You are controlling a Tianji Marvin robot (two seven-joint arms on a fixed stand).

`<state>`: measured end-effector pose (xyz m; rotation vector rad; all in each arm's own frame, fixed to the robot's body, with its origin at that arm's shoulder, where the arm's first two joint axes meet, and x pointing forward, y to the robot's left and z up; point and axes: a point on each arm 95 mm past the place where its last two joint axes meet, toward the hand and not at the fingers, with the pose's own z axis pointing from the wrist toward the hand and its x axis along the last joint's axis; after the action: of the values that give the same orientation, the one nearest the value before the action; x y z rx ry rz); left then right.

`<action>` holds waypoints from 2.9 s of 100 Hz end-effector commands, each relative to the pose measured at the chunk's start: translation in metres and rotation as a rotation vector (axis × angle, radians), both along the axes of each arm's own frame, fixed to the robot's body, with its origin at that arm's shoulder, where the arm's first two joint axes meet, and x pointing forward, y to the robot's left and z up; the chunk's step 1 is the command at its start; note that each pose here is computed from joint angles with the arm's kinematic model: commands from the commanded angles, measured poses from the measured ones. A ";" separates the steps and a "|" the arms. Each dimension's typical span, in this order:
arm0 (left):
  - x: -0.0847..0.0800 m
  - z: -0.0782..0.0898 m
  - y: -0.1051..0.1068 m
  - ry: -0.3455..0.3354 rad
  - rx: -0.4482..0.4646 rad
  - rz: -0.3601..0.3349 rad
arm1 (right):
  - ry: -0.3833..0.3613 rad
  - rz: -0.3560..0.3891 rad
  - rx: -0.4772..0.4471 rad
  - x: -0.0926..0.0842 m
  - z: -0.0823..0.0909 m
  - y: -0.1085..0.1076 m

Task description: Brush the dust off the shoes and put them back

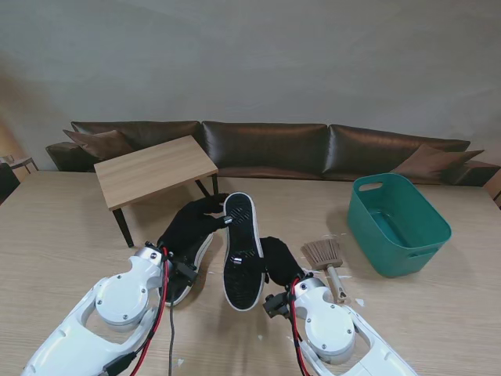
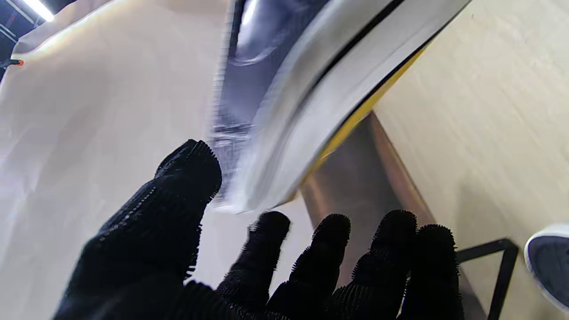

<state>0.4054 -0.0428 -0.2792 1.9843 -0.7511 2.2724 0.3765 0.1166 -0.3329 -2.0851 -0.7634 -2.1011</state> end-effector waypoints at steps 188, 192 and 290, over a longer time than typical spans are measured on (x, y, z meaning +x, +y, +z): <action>-0.043 -0.011 0.037 -0.173 0.379 0.030 | 0.208 -0.114 -0.717 0.042 -0.036 0.040; -0.043 -0.011 0.037 -0.171 0.379 0.028 | 0.199 -0.110 -0.741 0.042 -0.036 0.040; -0.041 -0.019 0.032 -0.126 0.390 -0.018 | -0.111 -0.077 -1.078 0.062 -0.024 0.028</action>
<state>0.3649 -0.0087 -0.2954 1.9669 -1.2909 2.4418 0.4384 0.1414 -0.3551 -2.4111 -2.1957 -2.0585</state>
